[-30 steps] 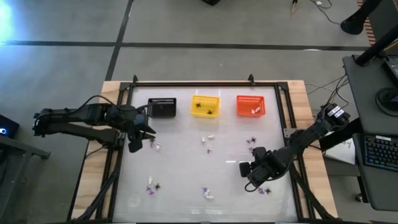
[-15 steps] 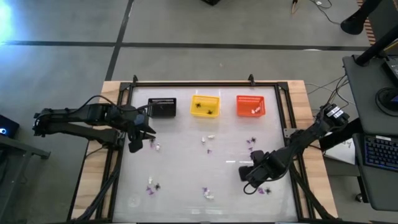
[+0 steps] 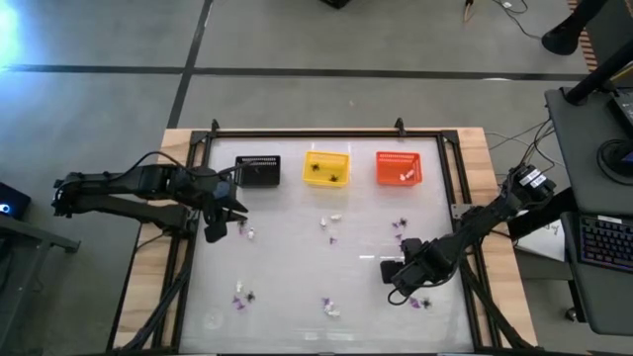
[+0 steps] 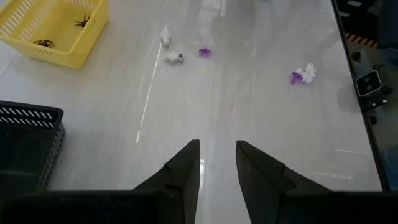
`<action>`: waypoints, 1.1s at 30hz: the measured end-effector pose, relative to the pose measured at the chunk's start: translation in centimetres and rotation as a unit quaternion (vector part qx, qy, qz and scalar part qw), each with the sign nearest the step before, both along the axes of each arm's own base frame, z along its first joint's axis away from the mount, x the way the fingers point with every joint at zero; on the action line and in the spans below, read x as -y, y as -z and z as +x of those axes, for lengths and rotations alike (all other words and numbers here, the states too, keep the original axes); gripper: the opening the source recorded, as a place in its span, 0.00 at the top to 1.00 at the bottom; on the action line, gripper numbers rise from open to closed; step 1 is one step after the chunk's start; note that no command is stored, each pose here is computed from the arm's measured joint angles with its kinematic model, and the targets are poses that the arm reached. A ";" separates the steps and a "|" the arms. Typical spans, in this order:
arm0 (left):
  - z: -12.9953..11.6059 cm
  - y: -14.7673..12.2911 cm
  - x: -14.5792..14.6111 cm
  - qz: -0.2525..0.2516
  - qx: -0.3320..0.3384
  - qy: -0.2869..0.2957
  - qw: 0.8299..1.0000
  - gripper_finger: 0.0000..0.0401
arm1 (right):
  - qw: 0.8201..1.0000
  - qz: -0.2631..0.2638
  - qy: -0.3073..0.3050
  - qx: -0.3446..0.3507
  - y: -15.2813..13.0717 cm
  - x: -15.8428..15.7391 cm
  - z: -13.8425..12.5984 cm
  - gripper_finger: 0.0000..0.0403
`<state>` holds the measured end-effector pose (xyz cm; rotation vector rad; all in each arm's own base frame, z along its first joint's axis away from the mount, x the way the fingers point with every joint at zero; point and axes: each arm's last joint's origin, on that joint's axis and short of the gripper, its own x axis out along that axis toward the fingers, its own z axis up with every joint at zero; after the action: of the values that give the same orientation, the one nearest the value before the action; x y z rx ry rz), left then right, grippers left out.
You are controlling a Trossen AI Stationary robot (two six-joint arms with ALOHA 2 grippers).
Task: Sort Halloween decoration
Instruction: Put the white skeleton toy into the orange bin
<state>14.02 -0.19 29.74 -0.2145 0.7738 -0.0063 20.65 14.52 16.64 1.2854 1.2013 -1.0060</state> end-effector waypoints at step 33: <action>0.0 0.0 0.0 0.005 0.001 0.006 1.000 0.79 | 0.999 0.029 0.021 0.029 2.9 1.3 -0.2 0.70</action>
<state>14.03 -0.19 29.75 -0.2004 0.7727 -0.0134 20.43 13.24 13.78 1.3821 1.1711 -0.9642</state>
